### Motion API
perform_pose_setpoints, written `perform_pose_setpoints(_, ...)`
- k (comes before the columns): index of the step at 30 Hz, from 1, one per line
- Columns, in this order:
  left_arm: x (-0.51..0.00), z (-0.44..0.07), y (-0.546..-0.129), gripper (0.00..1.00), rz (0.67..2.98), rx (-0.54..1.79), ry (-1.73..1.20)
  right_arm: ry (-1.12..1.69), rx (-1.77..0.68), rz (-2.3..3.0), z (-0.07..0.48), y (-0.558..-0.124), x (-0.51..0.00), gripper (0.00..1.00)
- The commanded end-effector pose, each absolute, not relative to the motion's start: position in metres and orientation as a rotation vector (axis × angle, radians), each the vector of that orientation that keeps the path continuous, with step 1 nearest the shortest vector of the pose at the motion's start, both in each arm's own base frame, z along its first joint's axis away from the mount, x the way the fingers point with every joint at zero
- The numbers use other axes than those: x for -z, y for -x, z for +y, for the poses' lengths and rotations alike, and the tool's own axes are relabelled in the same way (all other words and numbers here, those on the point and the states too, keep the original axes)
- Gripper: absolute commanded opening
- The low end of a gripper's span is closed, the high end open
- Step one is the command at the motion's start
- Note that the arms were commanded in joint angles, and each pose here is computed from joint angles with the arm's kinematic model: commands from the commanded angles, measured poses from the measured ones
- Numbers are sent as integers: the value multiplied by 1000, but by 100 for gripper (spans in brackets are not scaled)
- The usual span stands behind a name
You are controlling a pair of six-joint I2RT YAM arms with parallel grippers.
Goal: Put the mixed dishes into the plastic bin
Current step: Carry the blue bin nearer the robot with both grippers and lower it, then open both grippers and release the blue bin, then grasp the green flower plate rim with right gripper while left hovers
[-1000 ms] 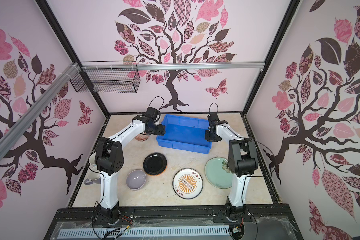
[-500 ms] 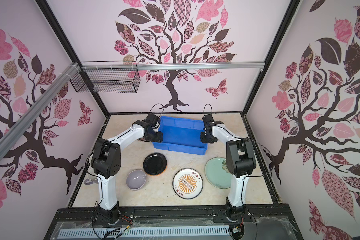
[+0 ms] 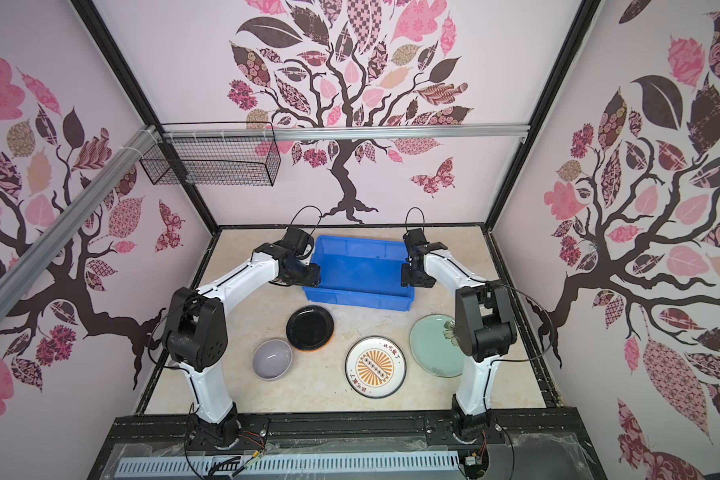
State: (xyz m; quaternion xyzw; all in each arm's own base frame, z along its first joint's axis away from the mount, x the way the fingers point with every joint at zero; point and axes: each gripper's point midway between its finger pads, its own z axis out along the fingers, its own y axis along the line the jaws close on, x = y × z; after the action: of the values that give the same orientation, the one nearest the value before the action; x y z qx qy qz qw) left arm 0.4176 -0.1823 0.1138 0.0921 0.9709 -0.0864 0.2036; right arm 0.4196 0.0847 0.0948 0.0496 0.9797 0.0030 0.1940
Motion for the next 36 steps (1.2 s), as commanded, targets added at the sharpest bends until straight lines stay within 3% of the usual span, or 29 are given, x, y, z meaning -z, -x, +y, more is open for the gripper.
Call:
perform_pose_setpoints(1,-119,-187,-404,60,2702,294,-261,-190,-42,2642,81,-408,-142,64)
perform_pose_setpoints(4,-123,-184,-397,61,2704,295,-257,-240,-69,2586,77,-399,-163,77)
perform_pose_setpoints(7,-134,-182,-388,62,2693,308,-250,-246,-119,2549,78,-386,-181,99)
perform_pose_setpoints(12,-165,-194,-355,67,2641,356,-305,-503,19,2508,38,-349,-179,99)
perform_pose_setpoints(20,-215,-257,-290,73,2520,539,-505,-899,-30,2409,5,-277,-157,99)
perform_pose_setpoints(26,-224,-301,-252,79,2487,644,-641,-1045,-12,2388,-6,-234,-134,94)
perform_pose_setpoints(30,-220,-311,-242,98,2508,669,-637,-1128,-57,2374,-5,-215,-120,93)
perform_pose_setpoints(36,-226,-310,-247,98,2460,656,-636,-1274,-80,2385,-4,-188,-99,89)
